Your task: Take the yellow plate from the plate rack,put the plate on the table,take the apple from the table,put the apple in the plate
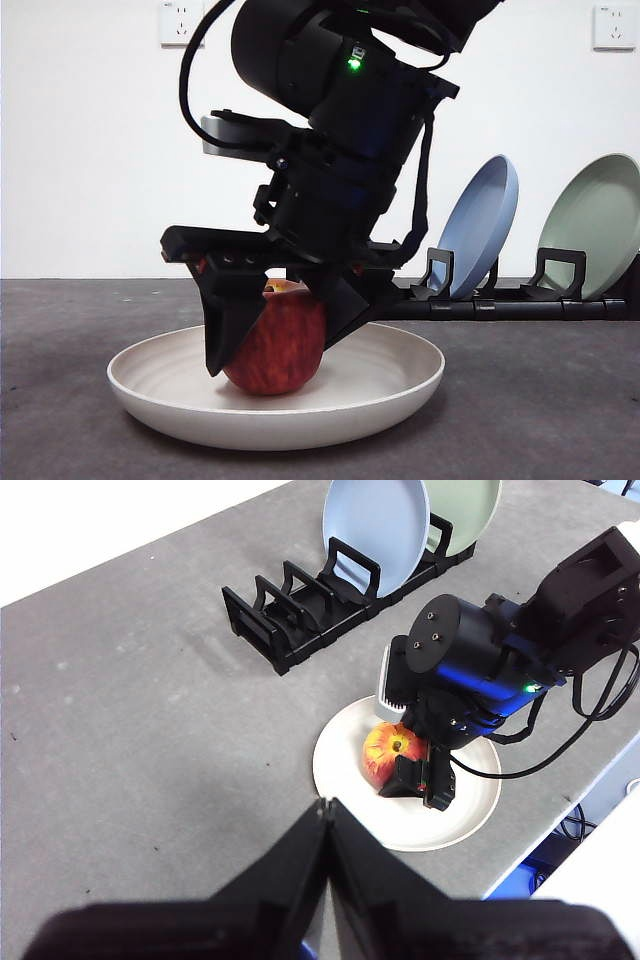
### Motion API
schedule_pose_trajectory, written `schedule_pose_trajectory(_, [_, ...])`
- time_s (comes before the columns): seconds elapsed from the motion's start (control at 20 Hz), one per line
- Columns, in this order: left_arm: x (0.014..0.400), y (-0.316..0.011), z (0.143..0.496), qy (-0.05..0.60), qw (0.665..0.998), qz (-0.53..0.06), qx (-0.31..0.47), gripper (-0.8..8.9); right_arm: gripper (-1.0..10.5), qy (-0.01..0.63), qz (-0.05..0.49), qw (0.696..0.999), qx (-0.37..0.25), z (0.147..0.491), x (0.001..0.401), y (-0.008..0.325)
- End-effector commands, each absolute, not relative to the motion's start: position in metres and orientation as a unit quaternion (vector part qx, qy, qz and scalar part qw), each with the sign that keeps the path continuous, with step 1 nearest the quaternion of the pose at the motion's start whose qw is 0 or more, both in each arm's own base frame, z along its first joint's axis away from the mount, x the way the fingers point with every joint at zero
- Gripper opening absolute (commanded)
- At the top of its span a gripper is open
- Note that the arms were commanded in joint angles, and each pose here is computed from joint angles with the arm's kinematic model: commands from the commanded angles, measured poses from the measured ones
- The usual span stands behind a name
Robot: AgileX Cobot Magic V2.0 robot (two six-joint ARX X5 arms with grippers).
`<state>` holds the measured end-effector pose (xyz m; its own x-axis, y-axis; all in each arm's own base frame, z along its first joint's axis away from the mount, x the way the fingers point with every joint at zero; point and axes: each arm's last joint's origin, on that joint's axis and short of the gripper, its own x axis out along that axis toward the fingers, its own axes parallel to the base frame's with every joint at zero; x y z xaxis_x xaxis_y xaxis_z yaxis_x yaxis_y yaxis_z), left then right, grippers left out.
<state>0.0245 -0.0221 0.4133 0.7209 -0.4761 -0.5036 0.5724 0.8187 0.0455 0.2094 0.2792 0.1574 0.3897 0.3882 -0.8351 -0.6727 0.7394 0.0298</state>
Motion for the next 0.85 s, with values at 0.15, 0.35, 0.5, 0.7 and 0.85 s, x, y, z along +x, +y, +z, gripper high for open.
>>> schedule_pose_trajectory(0.15, [0.025,-0.023,0.413,0.24,0.922,-0.283,0.106,-0.04,7.3,0.476,0.312,0.806,-0.164,0.146,0.207,0.277])
schedule_pose_trajectory(0.35, [0.025,-0.023,0.413,0.24,0.922,-0.284,0.108,-0.04,7.3,0.478,0.314,0.803,-0.167,0.15,0.206,0.275])
schedule_pose_trajectory(0.5, [0.025,-0.023,0.413,0.24,0.922,-0.284,0.108,-0.04,7.3,0.472,0.316,0.807,-0.163,0.163,0.203,0.272])
schedule_pose_trajectory(0.7, [0.025,-0.023,0.413,0.24,0.922,-0.284,0.108,-0.04,7.2,0.452,0.323,0.817,-0.151,0.192,0.197,0.263])
schedule_pose_trajectory(0.85, [0.025,-0.023,0.413,0.24,0.922,-0.284,0.108,-0.04,7.2,0.435,0.33,0.826,-0.14,0.22,0.187,0.25])
